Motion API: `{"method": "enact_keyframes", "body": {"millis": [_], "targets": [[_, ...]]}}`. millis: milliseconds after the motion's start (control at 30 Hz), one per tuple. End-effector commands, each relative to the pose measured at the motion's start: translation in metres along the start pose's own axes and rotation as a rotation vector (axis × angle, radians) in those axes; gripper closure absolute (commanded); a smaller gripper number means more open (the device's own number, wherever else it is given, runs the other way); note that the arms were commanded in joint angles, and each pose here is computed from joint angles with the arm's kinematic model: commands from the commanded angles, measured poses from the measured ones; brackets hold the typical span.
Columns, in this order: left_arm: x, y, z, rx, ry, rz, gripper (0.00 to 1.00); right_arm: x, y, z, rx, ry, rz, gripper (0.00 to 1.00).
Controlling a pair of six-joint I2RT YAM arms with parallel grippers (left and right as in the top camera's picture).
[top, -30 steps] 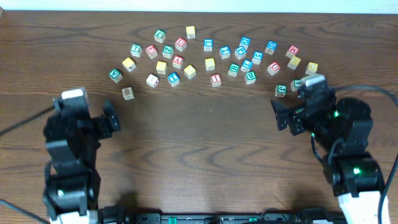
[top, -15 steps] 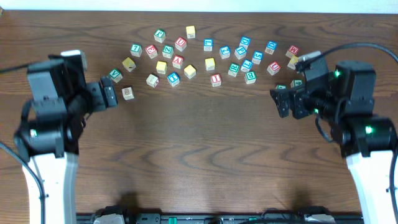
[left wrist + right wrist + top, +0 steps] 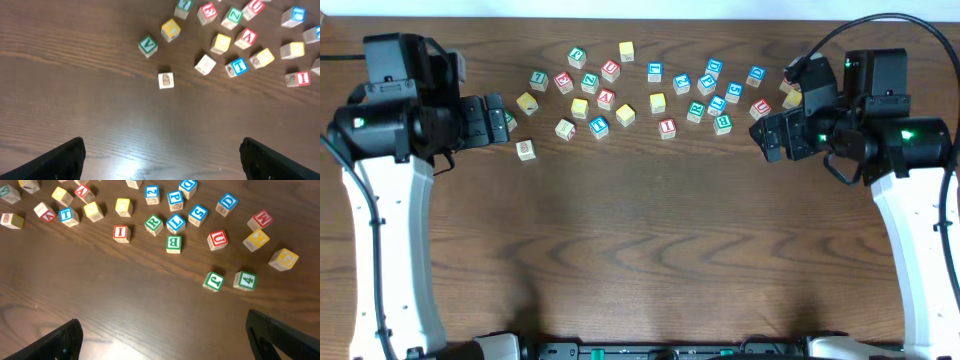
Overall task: Spell out CORL
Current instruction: 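Raise both arms and move grippers forward over the block pile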
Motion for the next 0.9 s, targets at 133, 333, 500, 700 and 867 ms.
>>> {"method": "enact_keyframes", "body": {"millis": [133, 333, 500, 700, 867], "targets": [[0.005, 0.004, -0.003, -0.018, -0.026, 0.008, 0.03, 0.004, -0.005, 0.009, 0.06, -0.009, -0.01, 0.01], [0.005, 0.003, -0.012, -0.097, -0.11, 0.014, 0.02, 0.004, -0.007, 0.022, 0.162, -0.006, -0.016, 0.01], [0.004, 0.003, -0.019, -0.152, -0.162, 0.024, 0.02, 0.004, -0.006, 0.021, 0.16, 0.027, -0.01, 0.02], [0.003, 0.003, -0.033, -0.177, -0.149, 0.034, 0.03, 0.003, -0.002, 0.019, 0.15, 0.141, 0.009, 0.04], [0.0, 0.004, -0.048, -0.181, -0.105, 0.044, 0.03, 0.002, 0.003, 0.012, 0.103, 0.223, 0.028, 0.05]]}}
Point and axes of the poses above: each gripper's point midway between its finger pads, its own y axis out along the fingers, its own z axis along the line the jaws close on, x = y × z, the point moved 5 cm from there along -y, back along the fingers, and after that the axes turned 1 degree about y, right-handed, at the moved point
